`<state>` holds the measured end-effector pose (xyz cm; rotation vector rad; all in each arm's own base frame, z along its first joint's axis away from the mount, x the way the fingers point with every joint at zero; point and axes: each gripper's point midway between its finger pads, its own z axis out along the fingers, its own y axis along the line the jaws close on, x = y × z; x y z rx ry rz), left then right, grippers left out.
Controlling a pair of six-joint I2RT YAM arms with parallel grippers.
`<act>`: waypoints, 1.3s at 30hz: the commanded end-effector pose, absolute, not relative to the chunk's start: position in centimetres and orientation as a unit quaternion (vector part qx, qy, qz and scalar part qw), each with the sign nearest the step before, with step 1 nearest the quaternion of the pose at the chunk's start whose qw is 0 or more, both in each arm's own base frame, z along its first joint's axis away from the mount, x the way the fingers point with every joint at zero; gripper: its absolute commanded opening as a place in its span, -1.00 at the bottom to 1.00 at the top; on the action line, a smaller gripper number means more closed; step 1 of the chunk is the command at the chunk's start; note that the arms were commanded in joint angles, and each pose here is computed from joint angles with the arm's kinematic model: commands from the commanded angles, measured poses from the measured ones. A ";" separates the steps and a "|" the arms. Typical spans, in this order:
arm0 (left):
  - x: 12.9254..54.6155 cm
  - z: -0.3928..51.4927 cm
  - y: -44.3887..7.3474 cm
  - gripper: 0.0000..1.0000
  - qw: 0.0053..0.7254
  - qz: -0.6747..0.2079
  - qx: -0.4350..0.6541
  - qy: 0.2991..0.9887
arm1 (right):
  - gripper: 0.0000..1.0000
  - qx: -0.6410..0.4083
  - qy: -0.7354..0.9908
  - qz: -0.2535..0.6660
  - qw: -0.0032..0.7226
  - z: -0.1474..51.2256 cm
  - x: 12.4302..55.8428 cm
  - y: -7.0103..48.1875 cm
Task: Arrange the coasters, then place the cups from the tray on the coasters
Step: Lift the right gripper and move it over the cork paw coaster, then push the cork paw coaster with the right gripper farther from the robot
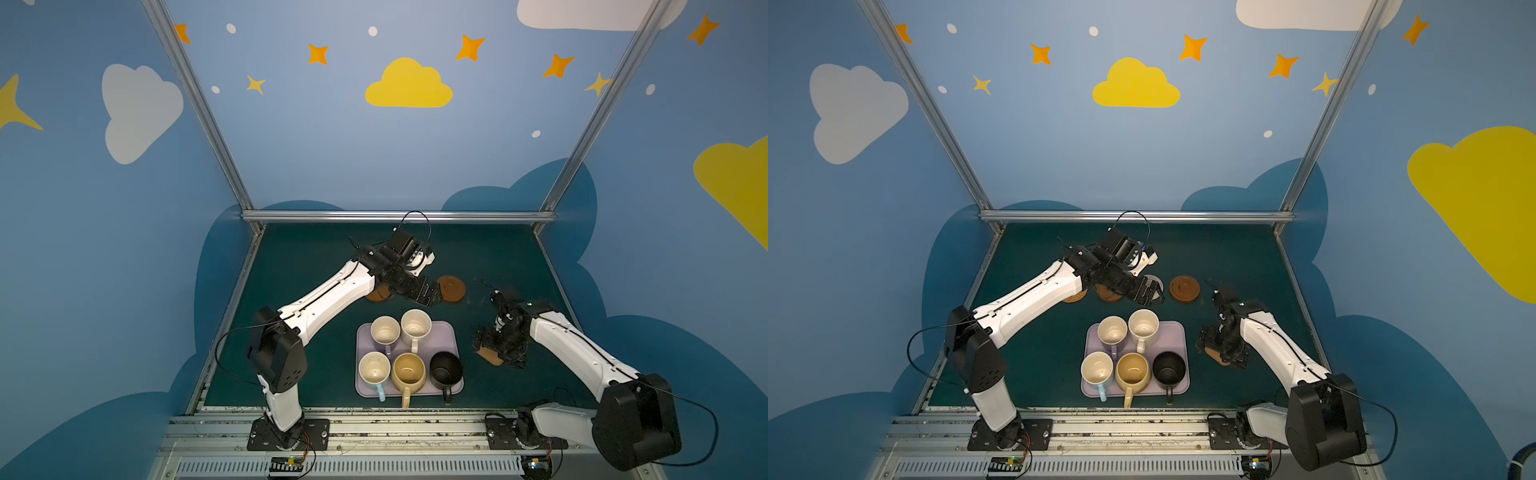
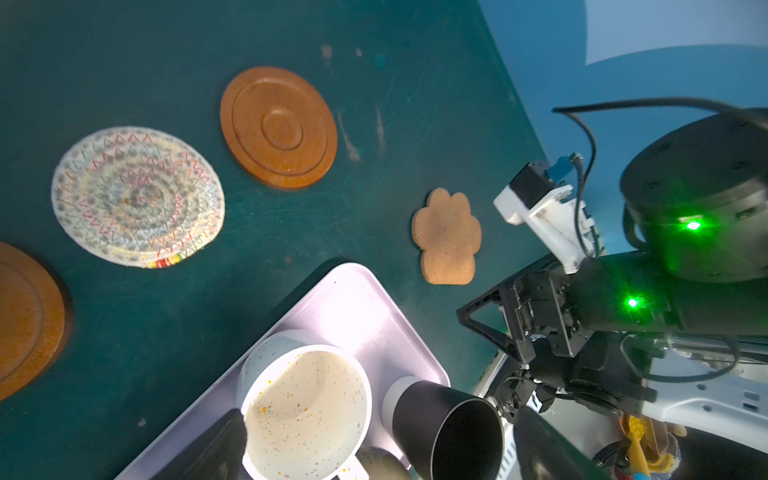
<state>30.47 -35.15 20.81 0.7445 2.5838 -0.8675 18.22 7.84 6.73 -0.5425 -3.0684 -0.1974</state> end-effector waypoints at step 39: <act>31.7 22.1 -34.0 0.99 0.195 -0.311 0.257 0.894 | 0.85 -0.176 -0.984 0.008 0.031 1.4 23.4 4.2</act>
